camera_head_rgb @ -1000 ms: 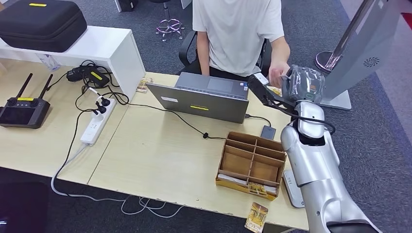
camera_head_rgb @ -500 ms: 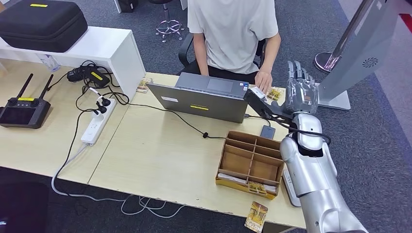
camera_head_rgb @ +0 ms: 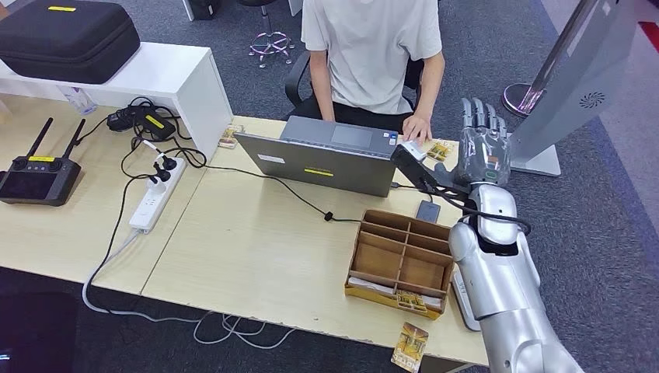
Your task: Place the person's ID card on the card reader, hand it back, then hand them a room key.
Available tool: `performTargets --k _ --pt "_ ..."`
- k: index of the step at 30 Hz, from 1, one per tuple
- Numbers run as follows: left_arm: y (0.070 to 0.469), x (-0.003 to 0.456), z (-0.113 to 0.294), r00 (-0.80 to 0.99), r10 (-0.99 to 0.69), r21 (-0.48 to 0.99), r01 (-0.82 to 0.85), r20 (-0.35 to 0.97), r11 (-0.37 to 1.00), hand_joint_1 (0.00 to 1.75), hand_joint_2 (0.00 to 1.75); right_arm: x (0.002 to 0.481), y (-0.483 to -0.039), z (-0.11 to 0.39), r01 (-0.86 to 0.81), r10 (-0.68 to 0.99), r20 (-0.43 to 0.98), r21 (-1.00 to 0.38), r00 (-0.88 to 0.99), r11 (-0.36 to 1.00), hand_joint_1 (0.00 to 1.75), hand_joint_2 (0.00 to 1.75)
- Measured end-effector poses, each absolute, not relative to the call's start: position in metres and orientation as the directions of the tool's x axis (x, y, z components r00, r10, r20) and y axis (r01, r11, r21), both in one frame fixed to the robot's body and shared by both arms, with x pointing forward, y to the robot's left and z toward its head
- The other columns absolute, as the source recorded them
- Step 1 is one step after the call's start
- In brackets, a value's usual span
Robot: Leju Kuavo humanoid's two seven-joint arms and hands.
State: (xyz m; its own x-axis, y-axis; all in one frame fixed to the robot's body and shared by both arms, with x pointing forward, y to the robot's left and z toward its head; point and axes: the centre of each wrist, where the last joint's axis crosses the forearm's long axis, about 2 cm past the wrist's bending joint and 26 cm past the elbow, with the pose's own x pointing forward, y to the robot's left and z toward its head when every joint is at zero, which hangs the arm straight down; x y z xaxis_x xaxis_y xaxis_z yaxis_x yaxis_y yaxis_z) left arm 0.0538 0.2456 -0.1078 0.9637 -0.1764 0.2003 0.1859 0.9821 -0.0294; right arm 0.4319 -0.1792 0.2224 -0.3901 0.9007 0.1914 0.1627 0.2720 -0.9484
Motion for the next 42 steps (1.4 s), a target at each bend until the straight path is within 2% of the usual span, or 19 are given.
performTargets --k 12,17,24,32,42 --pt "0.246 0.054 -0.108 0.964 -0.174 -0.030 0.183 0.200 0.983 0.00 1.75 0.427 -0.181 0.223 0.176 0.894 0.202 -0.940 -0.401 0.291 0.00 1.75" --pt "0.245 0.054 -0.108 0.967 -0.162 -0.028 0.170 0.195 0.985 0.00 1.75 0.417 -0.184 0.216 0.157 0.853 0.259 -0.919 -0.453 0.362 0.00 1.75" --pt "0.245 0.052 -0.108 0.977 -0.112 -0.028 0.119 0.182 0.992 0.00 1.75 0.364 -0.210 0.188 0.155 0.783 0.334 -0.867 -0.524 0.473 0.00 1.75" --pt "0.247 0.044 -0.109 0.988 0.000 -0.036 0.006 0.153 0.999 0.00 1.75 0.261 -0.273 0.163 0.246 0.802 0.240 -0.870 -0.547 0.427 0.00 1.75" --pt "0.247 0.045 -0.109 0.988 0.027 -0.038 -0.021 0.153 0.999 0.00 1.75 0.238 -0.288 0.173 0.288 0.812 0.194 -0.869 -0.550 0.403 0.00 1.75"
